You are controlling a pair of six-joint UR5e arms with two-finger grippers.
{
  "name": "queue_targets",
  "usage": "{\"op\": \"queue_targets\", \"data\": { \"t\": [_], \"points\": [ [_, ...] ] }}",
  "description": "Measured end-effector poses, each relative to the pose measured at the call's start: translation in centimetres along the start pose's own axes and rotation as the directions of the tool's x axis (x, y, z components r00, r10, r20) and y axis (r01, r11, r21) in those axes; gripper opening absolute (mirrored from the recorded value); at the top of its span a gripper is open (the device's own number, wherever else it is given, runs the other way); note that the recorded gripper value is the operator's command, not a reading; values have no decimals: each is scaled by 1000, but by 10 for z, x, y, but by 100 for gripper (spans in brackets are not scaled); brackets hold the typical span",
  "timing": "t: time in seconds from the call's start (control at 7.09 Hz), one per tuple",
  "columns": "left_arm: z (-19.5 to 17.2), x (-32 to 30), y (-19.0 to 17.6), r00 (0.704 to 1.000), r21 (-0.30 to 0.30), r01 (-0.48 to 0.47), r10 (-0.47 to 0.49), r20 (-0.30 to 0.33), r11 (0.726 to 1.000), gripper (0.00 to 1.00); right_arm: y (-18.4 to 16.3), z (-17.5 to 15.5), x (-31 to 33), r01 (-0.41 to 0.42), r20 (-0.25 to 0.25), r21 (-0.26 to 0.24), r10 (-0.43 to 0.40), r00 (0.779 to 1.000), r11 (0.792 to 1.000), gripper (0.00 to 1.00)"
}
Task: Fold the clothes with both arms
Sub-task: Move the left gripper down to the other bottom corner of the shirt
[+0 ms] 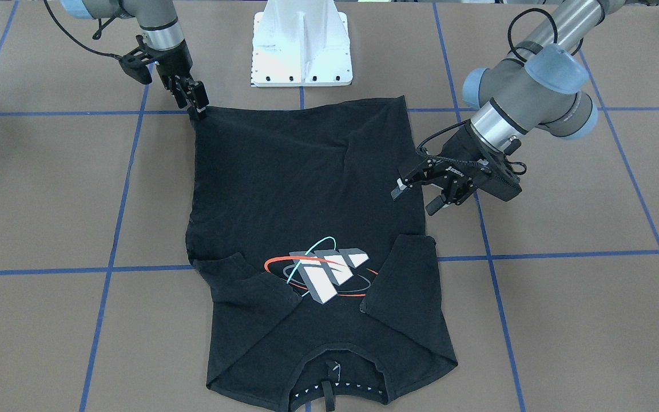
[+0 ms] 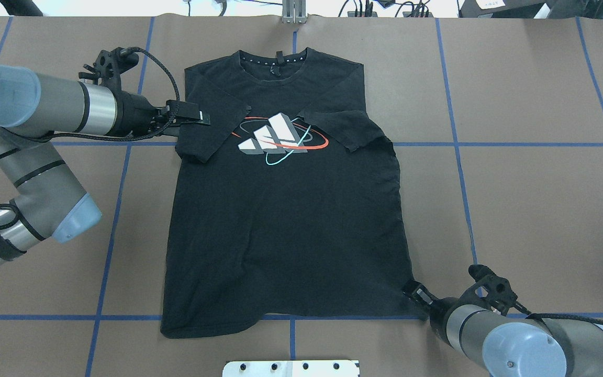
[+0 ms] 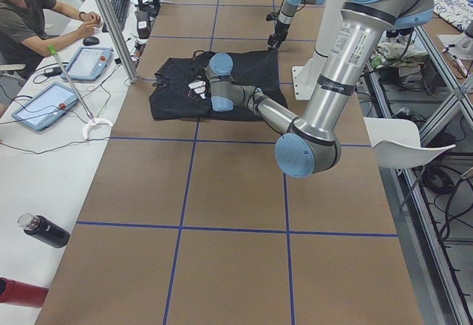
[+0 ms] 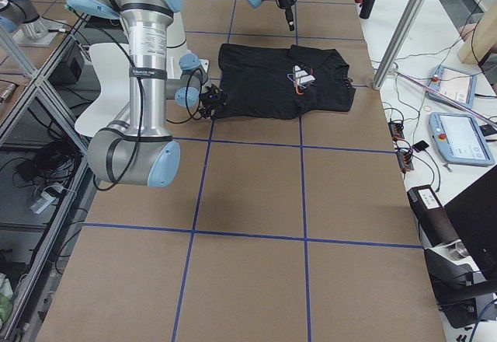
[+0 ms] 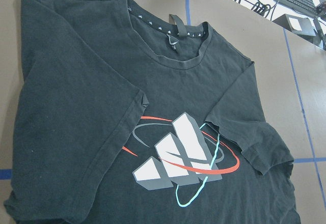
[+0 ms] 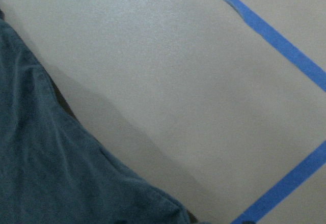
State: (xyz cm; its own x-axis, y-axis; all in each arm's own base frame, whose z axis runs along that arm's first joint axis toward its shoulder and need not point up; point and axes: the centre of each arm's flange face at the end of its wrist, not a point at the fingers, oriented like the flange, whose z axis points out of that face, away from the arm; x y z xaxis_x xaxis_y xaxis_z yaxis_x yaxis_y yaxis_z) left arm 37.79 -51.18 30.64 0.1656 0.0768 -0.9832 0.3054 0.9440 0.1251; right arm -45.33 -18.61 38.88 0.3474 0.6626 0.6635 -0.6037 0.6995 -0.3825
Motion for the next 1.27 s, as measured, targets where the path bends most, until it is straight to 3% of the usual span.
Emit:
{"op": "queue_targets", "data": {
  "t": [0.28,0.85,0.99,1.27],
  "points": [
    [1,-2,0,1000,0,1,-1,3,1000,98,-1,1,1,0,0,4,0,1000,1000,0],
    [2,-3,0,1000,0,6,-6,6,1000,98,-1,-7,-4,-6,13,-6,6,1000,1000,0],
    [1,-4,2,999,-9,35,-34,6,999,98,0,-12,-6,-8,18,-13,8,1000,1000,0],
    [-8,-12,20,983,-57,182,-181,16,982,98,1,-24,-6,-9,16,-45,10,1000,999,0]
  ]
}}
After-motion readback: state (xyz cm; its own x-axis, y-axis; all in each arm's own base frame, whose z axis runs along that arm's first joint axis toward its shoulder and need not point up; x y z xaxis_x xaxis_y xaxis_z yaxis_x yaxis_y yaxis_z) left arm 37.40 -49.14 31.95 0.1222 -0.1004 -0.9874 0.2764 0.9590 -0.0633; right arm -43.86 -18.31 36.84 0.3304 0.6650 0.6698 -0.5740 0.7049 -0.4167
